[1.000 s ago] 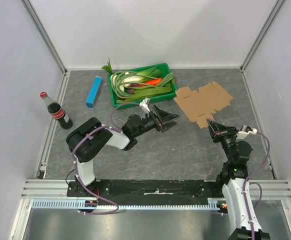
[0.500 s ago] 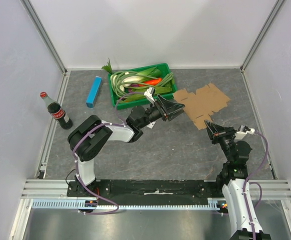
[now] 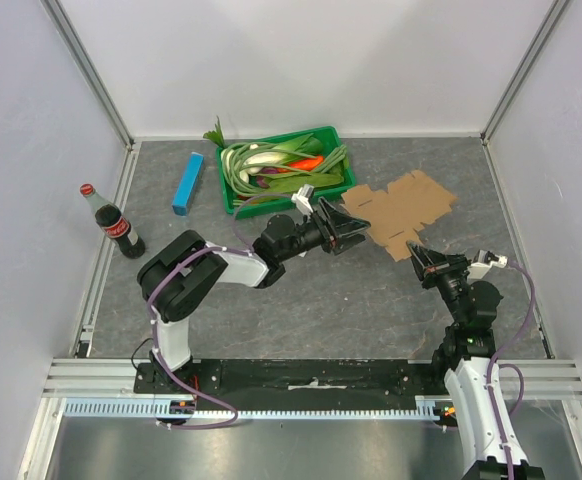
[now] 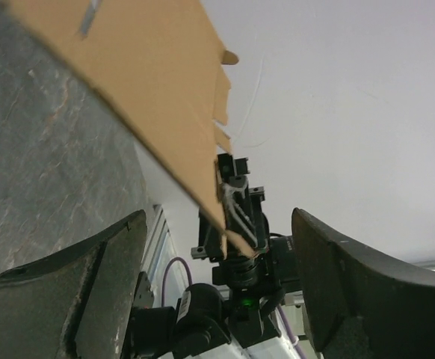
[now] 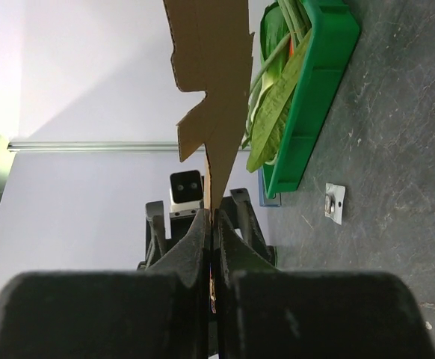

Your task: Fold the paper box

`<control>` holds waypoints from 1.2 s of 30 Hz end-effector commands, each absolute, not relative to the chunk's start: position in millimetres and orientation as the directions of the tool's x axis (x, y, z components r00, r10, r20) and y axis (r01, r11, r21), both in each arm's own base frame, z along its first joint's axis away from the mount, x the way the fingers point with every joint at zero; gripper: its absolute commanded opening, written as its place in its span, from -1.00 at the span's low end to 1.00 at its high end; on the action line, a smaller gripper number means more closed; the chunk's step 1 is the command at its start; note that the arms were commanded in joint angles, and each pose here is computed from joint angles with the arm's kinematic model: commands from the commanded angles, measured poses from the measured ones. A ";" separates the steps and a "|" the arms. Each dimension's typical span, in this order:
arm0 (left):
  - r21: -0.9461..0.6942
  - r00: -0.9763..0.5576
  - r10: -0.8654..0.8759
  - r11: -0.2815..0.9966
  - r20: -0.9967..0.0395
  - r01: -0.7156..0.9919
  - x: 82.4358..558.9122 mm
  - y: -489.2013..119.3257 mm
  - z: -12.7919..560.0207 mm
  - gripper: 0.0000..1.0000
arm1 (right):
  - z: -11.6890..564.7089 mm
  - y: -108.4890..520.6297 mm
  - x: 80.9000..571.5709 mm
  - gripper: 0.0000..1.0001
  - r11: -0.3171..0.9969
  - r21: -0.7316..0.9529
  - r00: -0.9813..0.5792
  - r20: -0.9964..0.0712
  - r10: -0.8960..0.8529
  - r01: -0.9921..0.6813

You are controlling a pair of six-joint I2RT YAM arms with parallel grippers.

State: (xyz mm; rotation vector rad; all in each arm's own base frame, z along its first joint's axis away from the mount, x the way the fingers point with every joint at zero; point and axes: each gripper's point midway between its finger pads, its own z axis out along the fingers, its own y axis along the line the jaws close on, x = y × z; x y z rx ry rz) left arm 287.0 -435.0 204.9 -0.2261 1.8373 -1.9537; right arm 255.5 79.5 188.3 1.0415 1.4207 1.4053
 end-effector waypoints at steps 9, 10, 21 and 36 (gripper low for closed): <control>-0.993 -0.915 -0.402 -0.091 -0.035 0.078 284.6 -440.1 207.3 0.61 | 213.6 86.1 251.2 -1.00 0.049 0.995 -0.315 -0.074 0.946 -0.089; -0.992 -0.910 -0.413 -0.094 -0.033 0.079 286.5 -439.5 207.9 0.58 | 217.0 86.9 250.5 -1.00 0.053 0.994 -0.317 -0.081 0.945 -0.096; -0.990 -0.900 -0.414 0.023 -0.134 0.137 286.0 -428.8 188.8 -0.54 | 193.0 98.3 237.4 -0.71 0.171 0.985 -0.379 -0.162 0.911 -0.011; -0.586 -0.806 -0.022 0.699 -0.591 0.410 290.6 -306.2 164.5 -0.96 | 188.3 40.8 246.5 0.37 0.973 0.231 -0.683 -0.708 0.177 0.012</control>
